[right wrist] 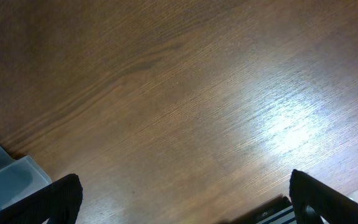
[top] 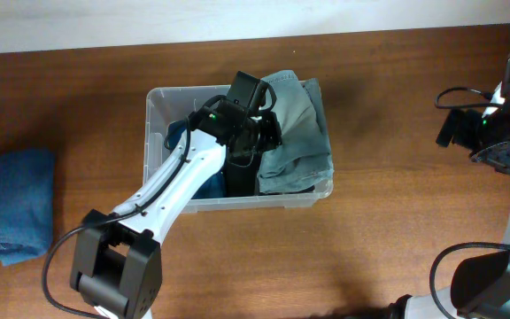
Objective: Pack container
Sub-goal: 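Lower the light jeans into the bin's right side and press down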
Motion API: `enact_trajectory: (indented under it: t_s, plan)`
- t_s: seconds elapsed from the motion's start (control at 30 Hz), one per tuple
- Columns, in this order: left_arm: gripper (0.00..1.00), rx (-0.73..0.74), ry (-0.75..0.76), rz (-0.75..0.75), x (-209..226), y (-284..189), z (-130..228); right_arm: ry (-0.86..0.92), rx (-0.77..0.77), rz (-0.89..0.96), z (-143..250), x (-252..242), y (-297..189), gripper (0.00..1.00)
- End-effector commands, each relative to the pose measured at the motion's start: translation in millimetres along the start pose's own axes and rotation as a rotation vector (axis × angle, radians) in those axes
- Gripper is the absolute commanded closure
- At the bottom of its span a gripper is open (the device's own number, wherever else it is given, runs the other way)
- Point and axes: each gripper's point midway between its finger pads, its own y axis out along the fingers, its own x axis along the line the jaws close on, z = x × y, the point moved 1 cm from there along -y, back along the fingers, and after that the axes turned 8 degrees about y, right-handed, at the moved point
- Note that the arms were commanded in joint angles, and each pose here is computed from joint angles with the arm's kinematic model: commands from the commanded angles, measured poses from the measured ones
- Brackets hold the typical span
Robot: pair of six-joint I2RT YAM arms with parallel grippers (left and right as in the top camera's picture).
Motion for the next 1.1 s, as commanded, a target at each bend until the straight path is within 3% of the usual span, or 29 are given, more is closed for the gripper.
enact_trajectory:
  t_s: [0.0,0.2,0.23,0.27,0.3,0.33,0.37,0.6,0.73,0.77,0.8,0.83,0.87,0.9,1.07]
  plan:
    - [0.99,0.022,0.044,-0.041,12.9,9.6,4.1,0.008,-0.009,0.007,-2.2,-2.4,-1.6,0.02]
    - [0.99,0.069,0.064,-0.060,16.7,19.7,15.5,0.008,-0.009,0.007,-2.2,-2.4,-1.6,0.02]
    - [0.87,0.070,0.068,-0.060,16.2,20.5,15.8,0.008,-0.009,0.007,-2.1,-2.4,-1.7,0.02]
    - [0.44,0.070,0.069,-0.059,16.1,20.5,15.8,0.008,-0.010,0.006,-2.2,-2.4,-1.7,0.02]
    - [0.23,0.069,0.070,-0.059,16.1,20.4,15.4,0.008,-0.009,0.007,-2.2,-2.4,-1.6,0.02]
    - [0.04,0.064,0.083,-0.056,15.8,20.4,14.1,0.008,-0.009,0.007,-2.2,-2.4,-1.6,0.02]
    - [0.01,0.053,0.112,-0.050,13.9,20.1,11.0,0.008,-0.010,0.007,-2.2,-2.4,-1.7,0.01]
    - [0.01,-0.039,0.252,-0.019,-13.6,-13.1,-27.2,0.008,-0.009,0.007,-2.2,-2.4,-1.6,0.02]
    - [0.01,-0.047,0.283,-0.005,-27.4,-12.1,-24.0,0.008,-0.010,0.006,-2.2,-2.4,-1.7,0.02]
    - [0.06,-0.057,0.292,-0.014,-28.8,-11.9,-24.9,0.008,-0.010,0.006,-2.2,-2.4,-1.7,0.02]
    - [0.21,-0.064,0.307,-0.017,-30.9,-11.4,-25.1,0.008,-0.009,0.007,-2.2,-2.4,-1.6,0.02]
    - [0.65,-0.079,0.333,-0.012,-36.9,-10.8,-25.9,0.008,-0.009,0.007,-2.2,-2.4,-1.6,0.02]
    - [0.89,-0.109,0.346,-0.025,-41.0,-10.4,-29.8,0.008,-0.010,0.006,-2.2,-2.4,-1.7,0.02]
    - [0.99,-0.146,0.357,-0.065,-41.8,-10.2,-34.1,0.008,-0.010,0.006,-2.2,-2.4,-1.7,0.02]
    - [0.99,-0.157,0.404,-0.149,-45.8,34.5,-25.1,0.008,-0.010,0.006,-2.2,-2.4,-1.7,0.02]
